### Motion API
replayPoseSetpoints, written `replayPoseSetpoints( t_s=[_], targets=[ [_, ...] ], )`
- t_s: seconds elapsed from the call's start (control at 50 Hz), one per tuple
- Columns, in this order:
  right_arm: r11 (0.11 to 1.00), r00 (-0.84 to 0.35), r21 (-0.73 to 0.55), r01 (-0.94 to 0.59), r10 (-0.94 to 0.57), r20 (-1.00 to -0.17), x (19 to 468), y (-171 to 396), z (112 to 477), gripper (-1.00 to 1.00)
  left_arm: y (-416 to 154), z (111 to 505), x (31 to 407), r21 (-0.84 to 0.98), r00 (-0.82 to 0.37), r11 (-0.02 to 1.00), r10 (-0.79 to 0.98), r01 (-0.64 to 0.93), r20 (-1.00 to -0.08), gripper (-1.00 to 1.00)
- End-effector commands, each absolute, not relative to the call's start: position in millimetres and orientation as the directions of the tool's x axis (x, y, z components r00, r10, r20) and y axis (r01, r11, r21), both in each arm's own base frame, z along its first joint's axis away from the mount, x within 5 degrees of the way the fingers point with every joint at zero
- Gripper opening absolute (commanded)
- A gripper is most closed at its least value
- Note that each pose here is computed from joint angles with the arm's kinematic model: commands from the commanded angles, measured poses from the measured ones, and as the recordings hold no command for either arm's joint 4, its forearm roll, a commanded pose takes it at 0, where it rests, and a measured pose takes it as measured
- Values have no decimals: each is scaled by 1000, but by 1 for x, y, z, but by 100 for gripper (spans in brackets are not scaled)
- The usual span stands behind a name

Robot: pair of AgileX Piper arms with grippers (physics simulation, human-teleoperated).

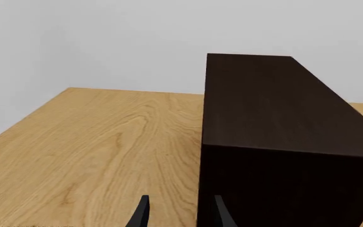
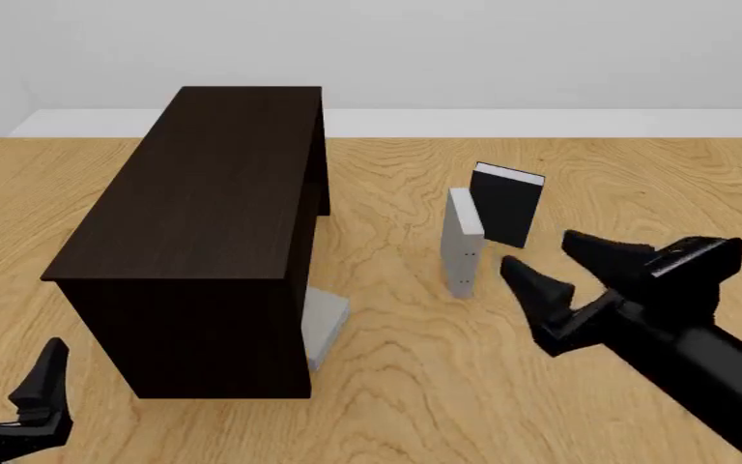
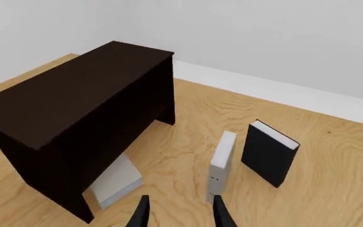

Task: Pick up the book on the right and place it under the cabinet shelf.

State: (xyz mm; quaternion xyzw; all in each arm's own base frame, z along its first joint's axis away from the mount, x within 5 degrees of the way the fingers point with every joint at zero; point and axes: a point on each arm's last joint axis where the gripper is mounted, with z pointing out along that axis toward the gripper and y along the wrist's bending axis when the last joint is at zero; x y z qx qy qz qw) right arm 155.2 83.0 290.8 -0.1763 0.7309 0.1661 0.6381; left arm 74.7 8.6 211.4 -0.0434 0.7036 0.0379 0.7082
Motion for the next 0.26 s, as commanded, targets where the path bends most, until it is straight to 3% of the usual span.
replayPoseSetpoints(
  t_s=[0.02, 0.26],
  targets=[
    [921, -46, -21, -390, -42, -998, 108, 45, 310, 100, 10, 212, 75, -8, 9, 992, -7, -129, -1000, 100],
    [961, 41, -29, -275, -18, -999, 47, 13, 327, 100, 10, 212, 75, -8, 8, 992, -7, -129, -1000, 100]
  ],
)
